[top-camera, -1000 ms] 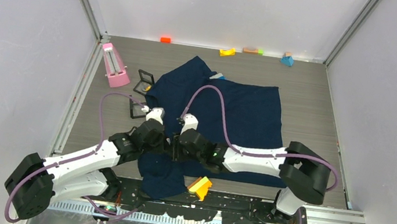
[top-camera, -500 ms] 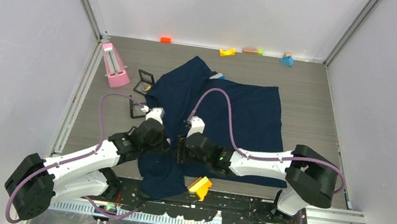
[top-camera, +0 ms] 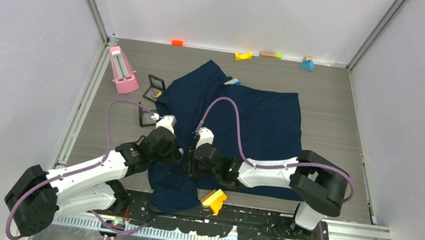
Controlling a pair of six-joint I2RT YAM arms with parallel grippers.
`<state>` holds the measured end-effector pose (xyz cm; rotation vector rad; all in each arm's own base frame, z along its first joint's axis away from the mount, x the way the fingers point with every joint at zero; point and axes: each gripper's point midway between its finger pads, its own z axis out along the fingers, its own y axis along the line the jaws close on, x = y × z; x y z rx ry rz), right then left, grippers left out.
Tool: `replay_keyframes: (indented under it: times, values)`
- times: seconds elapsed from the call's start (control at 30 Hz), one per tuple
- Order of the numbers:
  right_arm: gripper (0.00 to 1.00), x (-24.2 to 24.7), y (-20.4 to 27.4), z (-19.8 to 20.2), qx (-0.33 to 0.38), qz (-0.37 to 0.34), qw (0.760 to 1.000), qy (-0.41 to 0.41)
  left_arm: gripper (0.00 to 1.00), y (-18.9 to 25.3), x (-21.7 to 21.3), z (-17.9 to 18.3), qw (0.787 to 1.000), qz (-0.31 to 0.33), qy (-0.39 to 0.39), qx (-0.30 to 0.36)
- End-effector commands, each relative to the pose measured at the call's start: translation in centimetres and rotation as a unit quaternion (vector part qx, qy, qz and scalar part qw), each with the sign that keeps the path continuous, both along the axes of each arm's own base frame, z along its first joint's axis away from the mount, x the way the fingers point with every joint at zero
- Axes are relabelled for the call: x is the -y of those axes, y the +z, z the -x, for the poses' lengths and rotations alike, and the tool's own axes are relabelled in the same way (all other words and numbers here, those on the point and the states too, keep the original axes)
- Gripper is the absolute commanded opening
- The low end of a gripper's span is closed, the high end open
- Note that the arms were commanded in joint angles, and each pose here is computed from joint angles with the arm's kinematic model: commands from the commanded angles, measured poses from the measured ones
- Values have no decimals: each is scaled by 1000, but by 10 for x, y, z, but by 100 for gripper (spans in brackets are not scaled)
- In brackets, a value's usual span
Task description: Pin the brooch onto the clothing
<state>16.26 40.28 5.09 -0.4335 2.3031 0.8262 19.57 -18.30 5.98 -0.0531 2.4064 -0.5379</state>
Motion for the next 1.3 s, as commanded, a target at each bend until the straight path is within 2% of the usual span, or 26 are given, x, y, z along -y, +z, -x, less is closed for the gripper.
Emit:
replay_keyframes:
  times: [0.0,0.17,0.23,1.17,1.2,1.27]
  values:
    - [27,-29,19,-7,20,-51,998,13,0,13,10,-8,999,32,-10,31]
    - [2,-37,13,1,6,-66,997,32,0,14,11,-9,999,36,-12,35]
    - [1,-38,12,4,1,-74,997,39,0,15,11,-9,998,39,-12,37]
    - [1,-41,8,20,-16,-98,992,77,0,39,28,-13,991,123,-20,54]
    - [1,-38,11,19,-12,-100,992,72,0,37,27,-13,991,121,-18,53]
    - [9,-31,20,16,1,-100,993,61,0,32,25,-12,992,118,-17,45]
